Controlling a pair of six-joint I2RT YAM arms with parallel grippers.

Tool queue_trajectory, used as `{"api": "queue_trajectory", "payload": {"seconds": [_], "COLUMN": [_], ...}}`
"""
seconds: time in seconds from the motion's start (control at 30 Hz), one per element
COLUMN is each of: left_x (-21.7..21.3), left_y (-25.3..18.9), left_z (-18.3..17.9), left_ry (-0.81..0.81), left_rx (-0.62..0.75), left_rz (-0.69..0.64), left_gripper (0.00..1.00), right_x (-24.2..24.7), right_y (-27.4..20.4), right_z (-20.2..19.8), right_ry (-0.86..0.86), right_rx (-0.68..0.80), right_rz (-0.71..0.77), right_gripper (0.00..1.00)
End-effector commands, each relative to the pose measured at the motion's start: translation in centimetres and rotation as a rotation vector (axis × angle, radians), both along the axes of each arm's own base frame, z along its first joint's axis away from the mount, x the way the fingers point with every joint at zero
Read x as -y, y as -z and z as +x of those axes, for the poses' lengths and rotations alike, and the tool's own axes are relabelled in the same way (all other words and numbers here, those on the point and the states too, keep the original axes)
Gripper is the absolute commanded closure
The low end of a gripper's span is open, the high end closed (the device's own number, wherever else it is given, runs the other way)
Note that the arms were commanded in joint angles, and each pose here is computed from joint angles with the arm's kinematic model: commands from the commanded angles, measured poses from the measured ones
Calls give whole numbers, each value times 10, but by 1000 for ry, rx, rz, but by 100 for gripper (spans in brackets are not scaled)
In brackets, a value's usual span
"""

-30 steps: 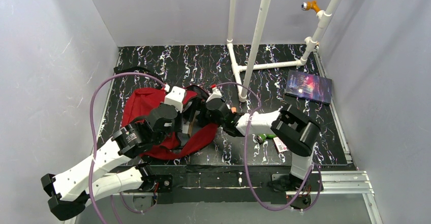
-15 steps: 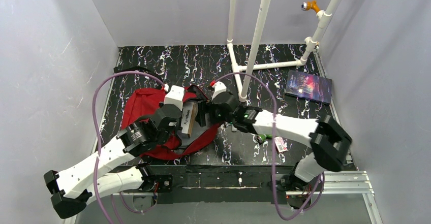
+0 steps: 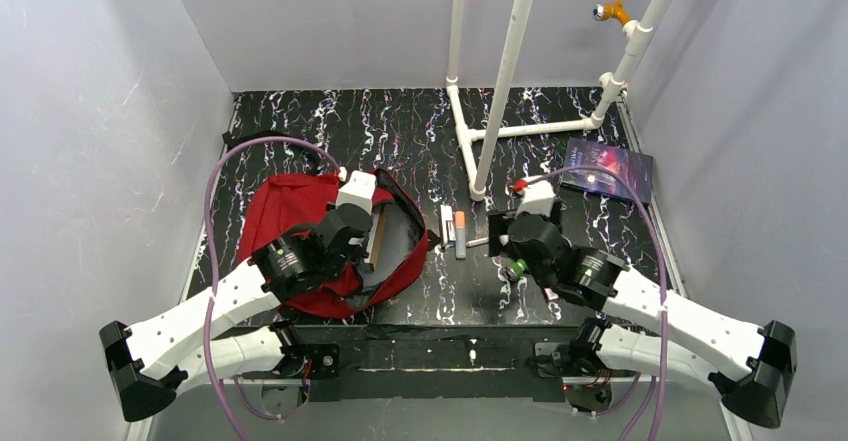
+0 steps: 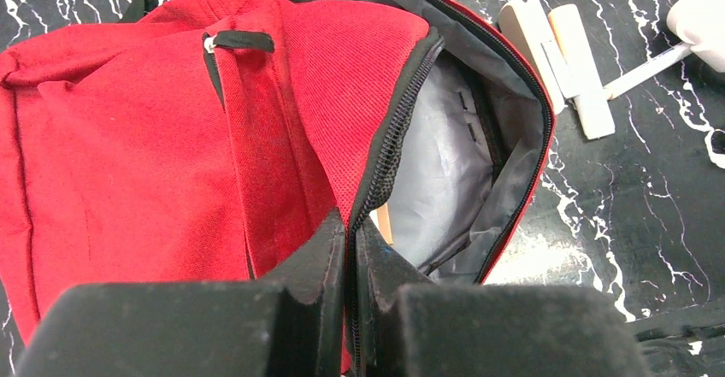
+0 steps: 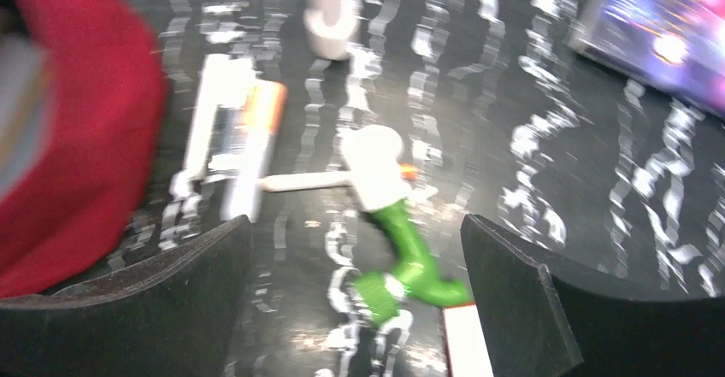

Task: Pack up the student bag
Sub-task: Adjust the book at the center of the board.

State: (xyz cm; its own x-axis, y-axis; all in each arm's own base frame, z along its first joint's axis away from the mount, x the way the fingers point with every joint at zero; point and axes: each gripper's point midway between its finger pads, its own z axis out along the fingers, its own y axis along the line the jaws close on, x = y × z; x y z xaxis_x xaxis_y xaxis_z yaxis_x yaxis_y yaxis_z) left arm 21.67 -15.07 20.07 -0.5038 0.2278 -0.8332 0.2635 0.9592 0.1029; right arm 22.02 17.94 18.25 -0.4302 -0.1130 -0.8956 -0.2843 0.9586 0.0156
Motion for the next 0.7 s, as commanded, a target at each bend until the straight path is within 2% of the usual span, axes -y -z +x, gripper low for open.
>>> {"api": "queue_trajectory", "payload": {"seconds": [0.0, 0.07, 0.17, 0.37, 0.5, 0.67], "left_x": [0, 2, 7, 19, 26, 33], "left_y": [3, 0, -1, 9, 12, 13], "left_z": [-1, -2, -3, -12, -17, -21], "left_ry": [-10, -2, 18, 83, 104, 129], "left_rx": [-1, -3, -13, -77, -119, -153], "left_rz": [-29, -37, -49, -65, -82, -104], "left_gripper": [100, 100, 100, 100, 100, 100], "right_x": [88, 116, 146, 208, 225, 258], "right_y": [9, 17, 32, 75, 78, 68], "right_z": [10, 19, 48, 121, 173, 217], "right_ry": [435, 565, 653, 818, 852, 883], "right_rx": [64, 34, -44, -293, -284, -191], "right_rz": [14, 40, 108, 399, 359, 186], "right_gripper": [2, 2, 2, 3, 2, 1]}}
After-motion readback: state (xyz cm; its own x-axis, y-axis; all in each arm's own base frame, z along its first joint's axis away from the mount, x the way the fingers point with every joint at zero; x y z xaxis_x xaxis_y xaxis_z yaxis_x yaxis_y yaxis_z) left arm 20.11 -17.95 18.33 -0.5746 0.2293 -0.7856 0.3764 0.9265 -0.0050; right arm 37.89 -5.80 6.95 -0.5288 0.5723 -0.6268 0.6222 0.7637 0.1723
